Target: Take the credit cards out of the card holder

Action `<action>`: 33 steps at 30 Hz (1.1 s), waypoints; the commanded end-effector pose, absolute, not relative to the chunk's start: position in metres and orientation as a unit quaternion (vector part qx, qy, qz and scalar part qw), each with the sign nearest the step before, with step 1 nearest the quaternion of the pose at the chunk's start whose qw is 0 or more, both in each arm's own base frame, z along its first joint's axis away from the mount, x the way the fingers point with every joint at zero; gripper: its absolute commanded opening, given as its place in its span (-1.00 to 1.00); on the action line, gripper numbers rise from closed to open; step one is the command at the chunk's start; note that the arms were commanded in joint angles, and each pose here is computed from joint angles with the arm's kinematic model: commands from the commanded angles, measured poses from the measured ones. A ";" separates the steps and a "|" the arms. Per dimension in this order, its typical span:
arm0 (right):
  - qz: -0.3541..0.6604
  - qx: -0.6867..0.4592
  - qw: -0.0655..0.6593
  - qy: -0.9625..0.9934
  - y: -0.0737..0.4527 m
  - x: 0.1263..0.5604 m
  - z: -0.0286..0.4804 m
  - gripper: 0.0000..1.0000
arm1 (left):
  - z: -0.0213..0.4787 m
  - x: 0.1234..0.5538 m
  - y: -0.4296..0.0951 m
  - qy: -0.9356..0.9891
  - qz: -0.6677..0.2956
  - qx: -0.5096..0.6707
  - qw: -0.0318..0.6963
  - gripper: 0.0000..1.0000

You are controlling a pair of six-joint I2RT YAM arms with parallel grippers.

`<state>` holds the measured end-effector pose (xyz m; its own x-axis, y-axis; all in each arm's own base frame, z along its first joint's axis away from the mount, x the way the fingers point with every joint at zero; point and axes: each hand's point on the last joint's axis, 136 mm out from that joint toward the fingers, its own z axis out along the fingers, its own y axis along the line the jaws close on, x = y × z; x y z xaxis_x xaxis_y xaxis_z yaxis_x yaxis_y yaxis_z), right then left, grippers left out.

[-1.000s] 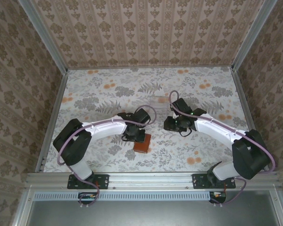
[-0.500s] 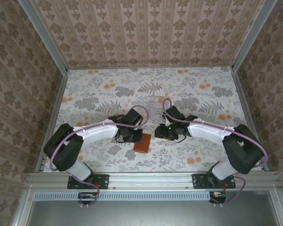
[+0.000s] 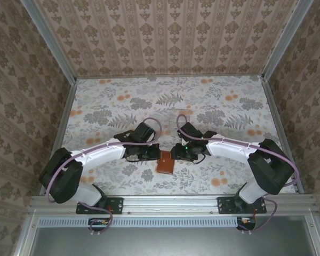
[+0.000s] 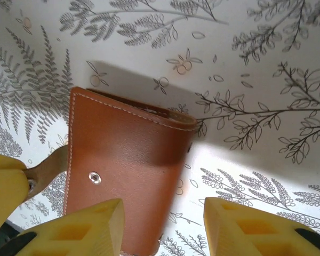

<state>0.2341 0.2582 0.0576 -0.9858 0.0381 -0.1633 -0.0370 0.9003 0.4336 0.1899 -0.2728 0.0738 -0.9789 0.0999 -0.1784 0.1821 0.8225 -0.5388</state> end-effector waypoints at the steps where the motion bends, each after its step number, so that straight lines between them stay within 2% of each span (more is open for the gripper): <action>1: 0.162 -0.008 0.090 0.983 0.242 0.233 0.058 -0.09 | 0.073 0.186 -0.264 0.952 -0.292 0.066 0.066 -0.86; 7: 0.121 -0.027 0.092 0.988 0.244 0.231 0.065 0.09 | 0.056 0.183 -0.245 0.955 -0.288 0.051 0.056 -0.87; 14: 0.088 -0.054 0.085 0.991 0.263 0.228 0.066 0.43 | 0.038 0.177 -0.228 0.951 -0.304 0.030 0.049 -0.87; 18: 0.074 -0.072 0.072 0.992 0.278 0.227 0.062 0.72 | 0.028 0.172 -0.222 0.947 -0.318 0.020 0.042 -0.87; 21: 0.057 -0.087 0.067 0.992 0.287 0.227 0.060 0.84 | 0.021 0.169 -0.218 0.945 -0.325 0.014 0.040 -0.87; 25: 0.036 -0.105 0.061 0.992 0.297 0.228 0.056 0.93 | 0.016 0.167 -0.215 0.942 -0.334 0.008 0.039 -0.87; 33: 0.004 -0.110 0.044 0.993 0.306 0.226 0.043 0.94 | 0.011 0.163 -0.207 0.937 -0.346 -0.003 0.043 -0.87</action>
